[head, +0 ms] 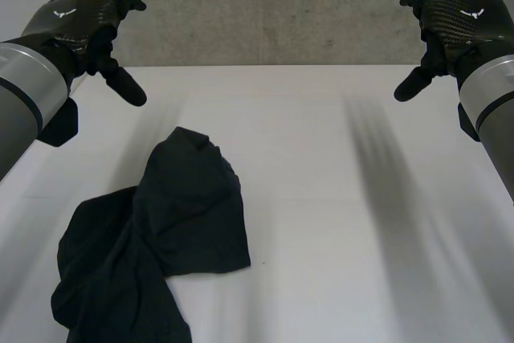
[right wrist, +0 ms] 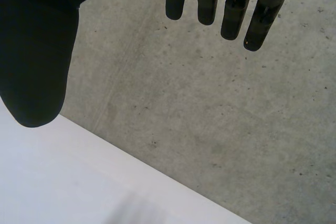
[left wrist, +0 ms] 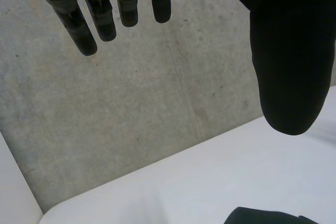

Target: Fold the shorts.

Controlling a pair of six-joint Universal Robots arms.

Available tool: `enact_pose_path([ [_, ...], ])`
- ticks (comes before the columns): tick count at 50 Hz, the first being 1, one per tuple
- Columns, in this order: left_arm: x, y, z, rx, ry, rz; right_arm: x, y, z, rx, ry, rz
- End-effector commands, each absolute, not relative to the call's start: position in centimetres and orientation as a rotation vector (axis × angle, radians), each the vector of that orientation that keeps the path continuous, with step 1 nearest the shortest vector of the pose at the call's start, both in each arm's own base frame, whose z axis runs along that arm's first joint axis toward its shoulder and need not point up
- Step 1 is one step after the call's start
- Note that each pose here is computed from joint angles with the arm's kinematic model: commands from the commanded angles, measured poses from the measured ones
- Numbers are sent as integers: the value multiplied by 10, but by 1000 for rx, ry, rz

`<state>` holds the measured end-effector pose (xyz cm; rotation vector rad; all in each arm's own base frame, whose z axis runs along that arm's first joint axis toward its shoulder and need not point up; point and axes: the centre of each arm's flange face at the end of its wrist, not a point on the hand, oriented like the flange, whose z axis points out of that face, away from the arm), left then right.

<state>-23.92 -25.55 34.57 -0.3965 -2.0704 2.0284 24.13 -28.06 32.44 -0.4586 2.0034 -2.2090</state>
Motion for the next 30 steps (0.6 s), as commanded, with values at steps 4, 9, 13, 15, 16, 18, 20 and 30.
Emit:
enact_pose_path([
  [4,-245,-272,320,-623,-2189,2050,247,-279,319,-525,1999,-2159],
  [9,-244,-281,285,-739,-2353,1933,269,-269,295,-753,1976,-2017],
  [13,-246,-288,256,-758,-2443,1816,282,-261,278,-890,1978,-1943],
  [15,-248,-289,247,-766,-2460,1778,286,-258,268,-953,1990,-1919],
  [16,-250,-289,242,-774,-2465,1757,287,-257,265,-969,1996,-1910],
  [18,-255,-292,223,-791,-2498,1688,287,-257,258,-997,2012,-1897],
  [20,-258,-295,212,-801,-2513,1654,287,-257,251,-1018,2031,-1880],
  [30,-291,-290,186,-920,-2500,1543,282,-259,247,-1023,2055,-1873],
])
